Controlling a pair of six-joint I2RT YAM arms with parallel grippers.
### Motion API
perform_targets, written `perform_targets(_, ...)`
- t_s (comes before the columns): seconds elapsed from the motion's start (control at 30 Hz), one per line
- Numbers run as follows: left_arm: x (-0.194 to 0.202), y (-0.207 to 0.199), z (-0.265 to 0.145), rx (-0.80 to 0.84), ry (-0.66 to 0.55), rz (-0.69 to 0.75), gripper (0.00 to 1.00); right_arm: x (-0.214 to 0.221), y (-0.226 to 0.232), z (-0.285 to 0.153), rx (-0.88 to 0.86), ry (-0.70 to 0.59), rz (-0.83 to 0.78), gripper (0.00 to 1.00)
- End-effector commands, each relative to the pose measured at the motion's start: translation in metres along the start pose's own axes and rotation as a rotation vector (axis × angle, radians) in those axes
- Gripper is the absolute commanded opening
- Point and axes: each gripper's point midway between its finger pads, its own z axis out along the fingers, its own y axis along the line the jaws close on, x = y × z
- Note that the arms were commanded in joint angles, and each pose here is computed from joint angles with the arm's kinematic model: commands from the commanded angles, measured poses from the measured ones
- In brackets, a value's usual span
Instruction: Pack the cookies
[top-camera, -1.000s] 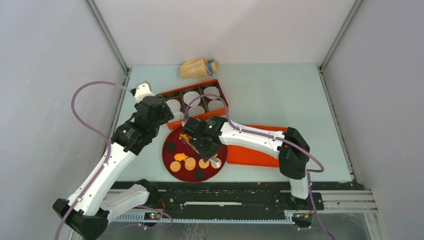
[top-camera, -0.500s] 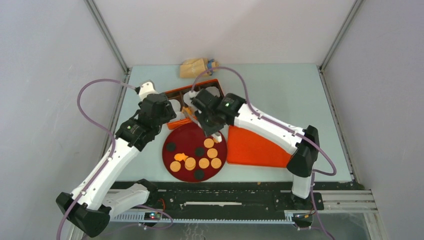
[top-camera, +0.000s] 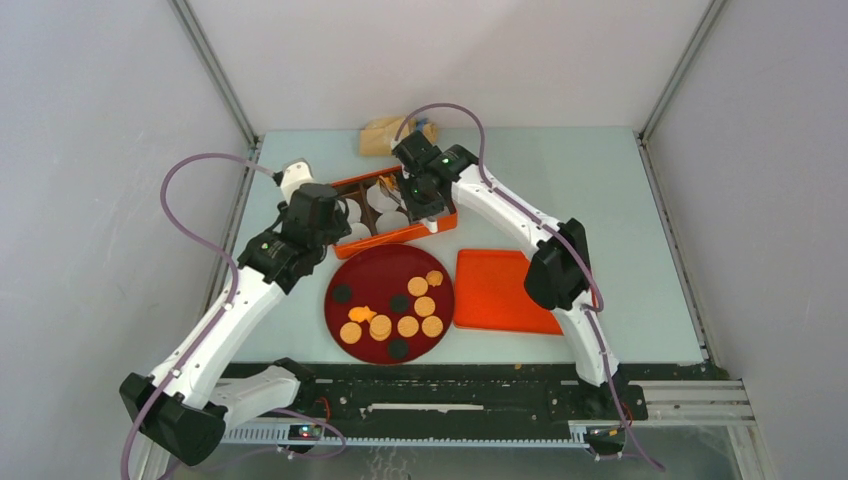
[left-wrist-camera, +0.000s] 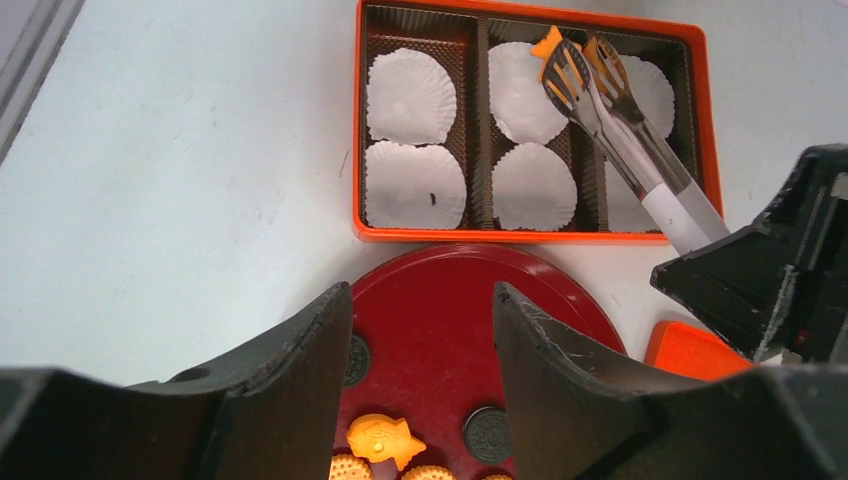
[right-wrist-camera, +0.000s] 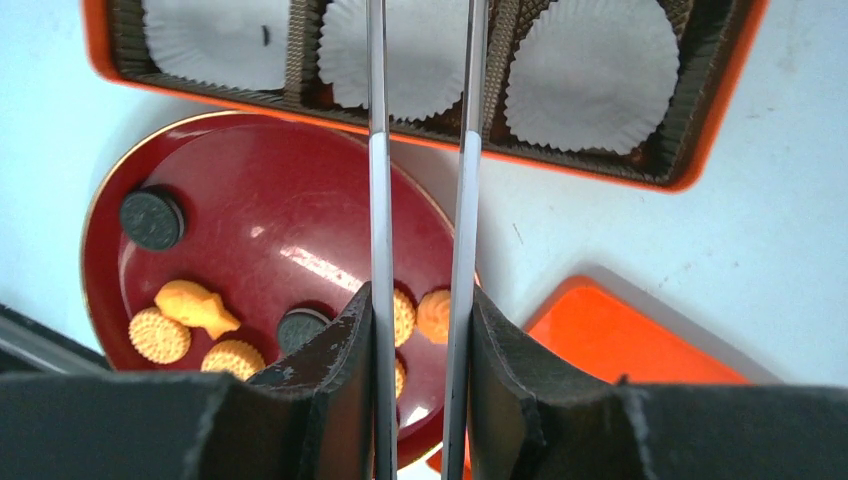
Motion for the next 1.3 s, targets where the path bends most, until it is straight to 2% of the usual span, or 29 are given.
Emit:
perform_targets(0.0,-0.032,0.003,-0.011,-0.012,-0.079,-0.033,0.59,-0.013,-0.003,-0.004,-0.063,-0.022,-0.005,0.07)
perform_targets(0.2,-0.03,0.004,-0.007,-0.021,-0.07,-0.03,0.59,-0.004,-0.004,0.016,-0.091,0.019,0.002,0.09)
perform_targets(0.27,-0.028,0.003,-0.005,-0.017,-0.062,-0.03,0.59,-0.002,-0.003,0.018,-0.079,0.016,-0.011,0.17)
perform_targets(0.3,-0.027,0.002,-0.005,-0.015,-0.057,-0.028,0.59,-0.003,-0.002,0.018,-0.073,0.009,-0.023,0.26)
perform_targets(0.37,-0.024,0.001,-0.004,-0.009,-0.052,-0.027,0.6,-0.004,-0.003,0.018,-0.058,-0.002,-0.032,0.39)
perform_targets(0.47,-0.022,0.0,-0.004,0.001,-0.049,-0.029,0.61,-0.007,-0.003,0.017,-0.055,-0.015,-0.033,0.47)
perform_targets(0.57,-0.022,-0.001,-0.004,0.009,-0.048,-0.029,0.62,-0.011,-0.005,0.014,-0.057,-0.029,-0.028,0.5)
perform_targets(0.67,-0.021,0.0,-0.004,0.01,-0.048,-0.028,0.62,-0.014,-0.006,0.001,-0.044,-0.044,-0.022,0.48)
perform_targets(0.87,-0.023,-0.004,-0.007,0.032,-0.05,-0.04,0.61,-0.012,-0.006,-0.071,0.023,-0.156,-0.067,0.46)
perform_targets(1.07,-0.022,-0.008,-0.008,0.061,-0.046,-0.063,0.61,0.04,0.005,-0.131,0.017,-0.165,-0.091,0.44)
perform_targets(1.27,-0.012,-0.016,-0.007,0.098,-0.006,-0.065,0.61,0.126,0.029,-0.14,-0.026,-0.045,-0.116,0.45)
